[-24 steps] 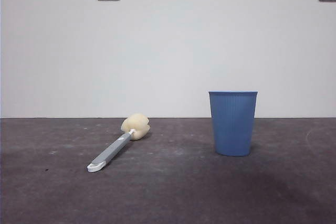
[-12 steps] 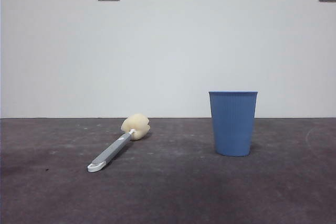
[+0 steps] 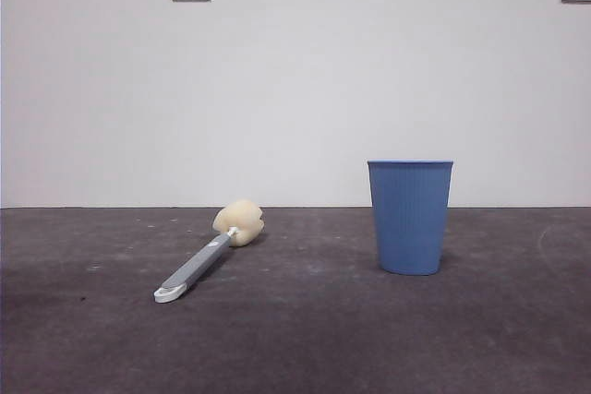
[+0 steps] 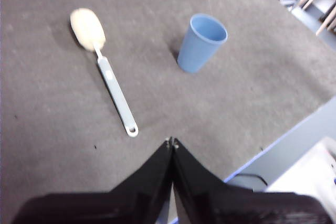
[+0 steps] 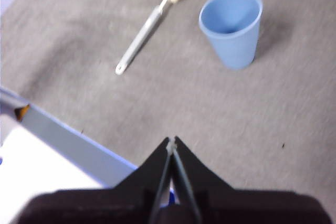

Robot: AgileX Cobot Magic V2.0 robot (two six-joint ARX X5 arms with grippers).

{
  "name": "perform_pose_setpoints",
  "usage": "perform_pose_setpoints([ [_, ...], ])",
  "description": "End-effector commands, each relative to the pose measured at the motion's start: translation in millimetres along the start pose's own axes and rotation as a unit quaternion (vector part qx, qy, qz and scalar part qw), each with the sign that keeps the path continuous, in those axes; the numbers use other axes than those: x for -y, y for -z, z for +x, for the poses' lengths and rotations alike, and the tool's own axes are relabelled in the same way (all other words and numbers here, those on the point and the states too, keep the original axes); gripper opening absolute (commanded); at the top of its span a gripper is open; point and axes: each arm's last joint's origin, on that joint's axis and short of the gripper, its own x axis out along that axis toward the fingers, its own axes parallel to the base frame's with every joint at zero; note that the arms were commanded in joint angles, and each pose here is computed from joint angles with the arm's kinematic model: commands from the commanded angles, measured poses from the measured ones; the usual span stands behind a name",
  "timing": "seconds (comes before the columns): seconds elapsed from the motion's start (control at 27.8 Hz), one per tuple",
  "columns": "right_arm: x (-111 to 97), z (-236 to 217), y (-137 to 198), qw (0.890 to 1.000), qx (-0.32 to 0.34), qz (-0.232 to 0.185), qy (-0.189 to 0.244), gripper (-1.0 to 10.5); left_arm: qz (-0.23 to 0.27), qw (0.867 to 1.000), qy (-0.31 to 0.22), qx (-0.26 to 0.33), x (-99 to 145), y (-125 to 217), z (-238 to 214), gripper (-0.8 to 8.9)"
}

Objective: Pick up the cup brush,pick up the cup,insert the brush into the cup,clean the cup,put the cup brush back,put the cup back to the fixed position on the table

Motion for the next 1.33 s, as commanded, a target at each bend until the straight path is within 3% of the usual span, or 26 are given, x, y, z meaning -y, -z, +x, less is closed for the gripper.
perform_pose_setpoints([
  [0.04, -1, -1, -1, 1.0, 0.004, -0.014, 0.0, -0.1, 0.014, 1.0, 0.003, -0.005, 1, 1, -1, -0.04],
  [0.14, -1, -1, -2, 1.0, 0.007, -0.015, 0.001, 0.2, 0.014, 1.0, 0.002, -0.004, 1, 0, -1, 0.18],
  [0.22, -1, -1, -2, 1.0, 0.007, -0.013, 0.001, 1.5, 0.009, 1.0, 0.002, -0.005, 0, 0, -1, 1.7],
  [0.32, -1, -1, -2, 1.0, 0.007, -0.003, 0.001, 4.7, 0.002, 1.0, -0.008, -0.007, -1, 0, 0, 4.93],
  [0.36, -1, -1, -2, 1.0, 0.007, 0.001, 0.001, 5.5, 0.0, 1.0, -0.011, -0.008, -1, 0, 0, 5.3],
  [0.43, -1, -1, -2, 1.0, 0.007, 0.003, 0.001, 6.1, -0.01, 1.0, -0.01, -0.01, -2, -1, 1, 5.32],
  [0.9, 0, -1, -3, 1.0, 0.013, 0.011, 0.001, 6.0, -0.046, 0.997, -0.031, -0.046, -21, -18, 32, 5.31],
  [1.12, 0, -1, -3, 1.0, 0.013, 0.013, 0.001, 6.0, -0.04, 0.995, -0.041, -0.081, -21, -31, 74, 5.31],
  [1.33, 1, 0, -4, 1.0, 0.01, 0.018, 0.001, 6.0, -0.015, 0.985, -0.118, -0.121, -9, -34, 149, 5.3],
])
